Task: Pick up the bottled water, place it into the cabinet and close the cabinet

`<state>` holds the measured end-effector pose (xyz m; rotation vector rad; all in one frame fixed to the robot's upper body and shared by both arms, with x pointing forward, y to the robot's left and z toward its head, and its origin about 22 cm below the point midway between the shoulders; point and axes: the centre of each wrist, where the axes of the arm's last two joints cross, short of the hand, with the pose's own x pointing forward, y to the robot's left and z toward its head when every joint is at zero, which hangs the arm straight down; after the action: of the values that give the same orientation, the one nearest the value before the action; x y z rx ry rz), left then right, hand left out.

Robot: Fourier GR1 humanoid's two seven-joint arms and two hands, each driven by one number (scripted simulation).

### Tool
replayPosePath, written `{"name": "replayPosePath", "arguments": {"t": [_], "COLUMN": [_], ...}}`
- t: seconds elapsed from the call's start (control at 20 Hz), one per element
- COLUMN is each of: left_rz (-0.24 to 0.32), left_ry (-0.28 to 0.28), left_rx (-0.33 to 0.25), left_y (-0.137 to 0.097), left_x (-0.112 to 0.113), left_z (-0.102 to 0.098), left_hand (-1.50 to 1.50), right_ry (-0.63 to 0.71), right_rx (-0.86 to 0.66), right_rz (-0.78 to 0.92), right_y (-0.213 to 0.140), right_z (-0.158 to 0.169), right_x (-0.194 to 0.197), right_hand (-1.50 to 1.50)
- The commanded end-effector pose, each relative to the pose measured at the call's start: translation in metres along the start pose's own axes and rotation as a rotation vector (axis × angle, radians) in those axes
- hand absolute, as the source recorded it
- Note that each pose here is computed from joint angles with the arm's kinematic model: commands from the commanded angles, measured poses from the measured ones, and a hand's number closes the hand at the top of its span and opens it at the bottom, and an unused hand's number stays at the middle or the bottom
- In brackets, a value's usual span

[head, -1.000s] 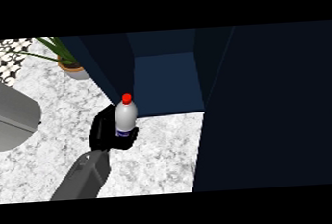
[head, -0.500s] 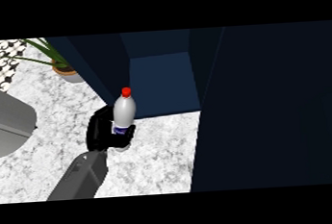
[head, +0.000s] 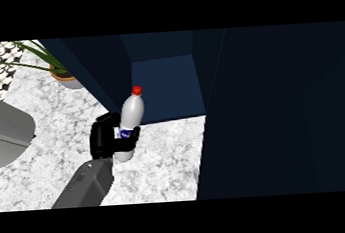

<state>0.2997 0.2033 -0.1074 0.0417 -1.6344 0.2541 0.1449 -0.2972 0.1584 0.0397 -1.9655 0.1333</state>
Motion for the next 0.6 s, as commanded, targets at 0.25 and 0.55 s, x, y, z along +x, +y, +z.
{"name": "replayPosePath", "arguments": {"t": [0.25, 0.55], "left_rz": [-0.032, -0.121], "left_ry": [-0.077, -0.088], "left_rx": [-0.092, -0.016], "left_y": [-0.105, -0.095], "left_x": [0.060, 0.058], "left_z": [-0.052, -0.054], "left_hand": [1.50, 1.50], "right_ry": [-0.018, -0.013], "right_rx": [0.027, 0.044], "right_rz": [-0.048, -0.046], "right_y": [-0.012, -0.025], "right_z": [-0.004, -0.004], "right_x": [0.003, -0.001], "right_hand": [-1.50, -1.50]}}
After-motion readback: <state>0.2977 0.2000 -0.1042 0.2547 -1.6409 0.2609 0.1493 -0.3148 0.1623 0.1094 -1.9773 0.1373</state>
